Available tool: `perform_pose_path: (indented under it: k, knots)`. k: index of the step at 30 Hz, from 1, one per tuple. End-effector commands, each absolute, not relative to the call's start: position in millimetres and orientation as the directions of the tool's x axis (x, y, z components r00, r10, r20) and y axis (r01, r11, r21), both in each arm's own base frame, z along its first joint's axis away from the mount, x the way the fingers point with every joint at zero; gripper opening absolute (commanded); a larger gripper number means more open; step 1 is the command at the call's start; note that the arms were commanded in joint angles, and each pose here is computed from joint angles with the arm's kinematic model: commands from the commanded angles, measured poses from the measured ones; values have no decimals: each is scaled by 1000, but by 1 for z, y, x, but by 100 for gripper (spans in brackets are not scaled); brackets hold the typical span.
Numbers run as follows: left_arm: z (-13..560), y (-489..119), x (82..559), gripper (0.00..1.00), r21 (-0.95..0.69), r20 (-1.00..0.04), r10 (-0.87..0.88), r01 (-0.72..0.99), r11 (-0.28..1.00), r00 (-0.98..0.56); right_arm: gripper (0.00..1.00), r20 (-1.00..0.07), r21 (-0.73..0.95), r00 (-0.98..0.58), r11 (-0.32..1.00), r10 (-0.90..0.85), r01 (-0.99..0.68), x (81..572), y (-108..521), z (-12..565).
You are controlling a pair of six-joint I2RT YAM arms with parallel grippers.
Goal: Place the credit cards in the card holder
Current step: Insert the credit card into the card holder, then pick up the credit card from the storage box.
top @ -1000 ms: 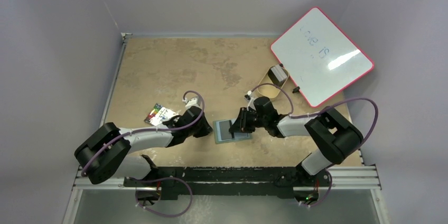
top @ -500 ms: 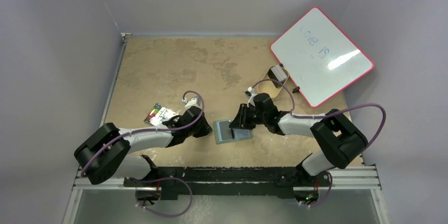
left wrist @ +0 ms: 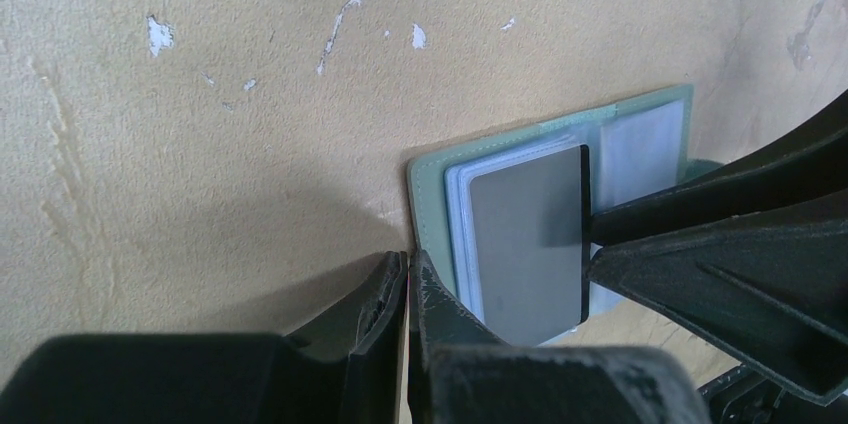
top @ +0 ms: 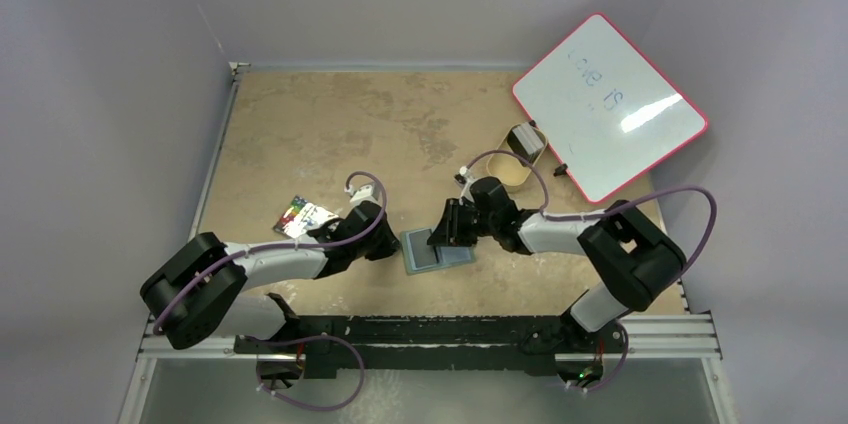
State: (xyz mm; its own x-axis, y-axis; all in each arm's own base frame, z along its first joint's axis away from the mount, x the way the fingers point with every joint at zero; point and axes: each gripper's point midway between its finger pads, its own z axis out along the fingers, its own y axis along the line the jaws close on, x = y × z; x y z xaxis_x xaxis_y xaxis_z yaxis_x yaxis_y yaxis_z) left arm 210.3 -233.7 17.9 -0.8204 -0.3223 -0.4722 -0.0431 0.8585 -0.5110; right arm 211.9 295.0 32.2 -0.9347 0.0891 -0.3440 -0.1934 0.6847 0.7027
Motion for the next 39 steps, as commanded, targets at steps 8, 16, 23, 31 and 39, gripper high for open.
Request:
perform_pose_path:
  k: [8,16,23,31,39]
  knots:
    - [49,-236,230,9,-492,-544,-320,-14,870,-776,32,-347,731,-935,646,71,-222,211,309,47]
    - [89,-224,238,37,-476,-616,-334,-1,880,-713,39,-581,555,-814,729,-4,-400,251,295,100]
    - [146,-218,238,61,-510,-680,-346,78,856,-647,46,-755,177,-649,923,-96,-342,324,229,155]
    - [184,-201,232,69,-386,-755,-208,165,907,-622,51,-823,-183,-534,980,-195,-76,399,141,198]
    - [224,-195,226,72,-378,-785,-188,217,900,-590,53,-734,-447,-590,894,-338,44,441,91,176]
